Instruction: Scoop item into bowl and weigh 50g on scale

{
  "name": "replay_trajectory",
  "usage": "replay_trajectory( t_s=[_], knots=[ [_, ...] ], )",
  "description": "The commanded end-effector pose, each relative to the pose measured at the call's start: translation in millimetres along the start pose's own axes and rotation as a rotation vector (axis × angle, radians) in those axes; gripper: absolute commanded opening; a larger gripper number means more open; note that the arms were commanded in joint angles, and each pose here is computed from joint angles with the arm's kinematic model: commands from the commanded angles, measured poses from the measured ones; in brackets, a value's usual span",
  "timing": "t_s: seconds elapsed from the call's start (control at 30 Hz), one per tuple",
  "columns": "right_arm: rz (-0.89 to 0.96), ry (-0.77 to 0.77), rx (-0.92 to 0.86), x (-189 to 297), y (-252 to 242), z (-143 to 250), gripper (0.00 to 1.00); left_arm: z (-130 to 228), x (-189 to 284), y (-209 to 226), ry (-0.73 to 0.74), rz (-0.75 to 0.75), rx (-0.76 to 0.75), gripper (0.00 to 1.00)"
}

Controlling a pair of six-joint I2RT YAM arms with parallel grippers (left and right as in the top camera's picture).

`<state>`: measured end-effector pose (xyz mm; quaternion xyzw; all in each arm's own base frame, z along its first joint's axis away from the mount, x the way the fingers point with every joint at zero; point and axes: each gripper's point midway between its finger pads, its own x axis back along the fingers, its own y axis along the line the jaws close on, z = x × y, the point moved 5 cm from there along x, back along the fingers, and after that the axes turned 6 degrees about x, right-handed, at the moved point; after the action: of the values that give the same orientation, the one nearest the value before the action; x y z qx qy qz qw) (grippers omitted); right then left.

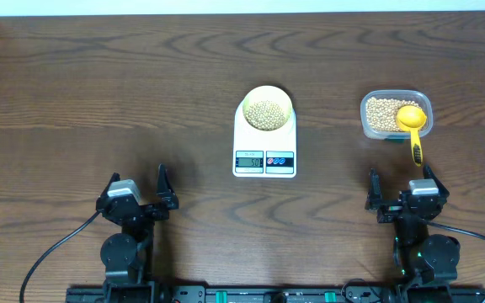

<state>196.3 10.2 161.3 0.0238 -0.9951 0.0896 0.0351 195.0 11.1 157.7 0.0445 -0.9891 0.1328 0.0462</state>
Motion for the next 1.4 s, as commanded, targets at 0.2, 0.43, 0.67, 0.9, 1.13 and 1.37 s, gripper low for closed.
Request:
replay_trajectory(
  t_s=[0.2, 0.43, 0.67, 0.9, 1.13, 1.37],
  knots=[
    [-0.010, -0.002, 0.013, 0.2, 1.7, 0.6, 0.99, 15.0, -0.2, -2.6, 0.060, 0.026, -0.114, 0.98],
    [-0.010, -0.002, 0.013, 0.2, 1.7, 0.6, 0.99, 16.1, 0.1, -7.9, 0.067, 0.070, -0.128, 0.98],
    [-0.010, -0.002, 0.013, 0.2, 1.7, 0.6, 0.99, 16.0, 0.1, -7.4, 0.066, 0.066, -0.127, 0.98],
    [-0.010, -0.002, 0.013, 0.2, 1.7, 0.6, 0.99, 16.2, 0.1, -7.3, 0.068, 0.066, -0.127, 0.98],
    [-0.010, -0.002, 0.013, 0.2, 1.7, 0.6, 0.99, 15.9, 0.1, -7.4, 0.066, 0.065, -0.127, 0.98],
    [-0.010, -0.002, 0.013, 0.2, 1.7, 0.6, 0.99, 15.9, 0.0, -7.4, 0.066, 0.065, -0.127, 0.98]
  ],
)
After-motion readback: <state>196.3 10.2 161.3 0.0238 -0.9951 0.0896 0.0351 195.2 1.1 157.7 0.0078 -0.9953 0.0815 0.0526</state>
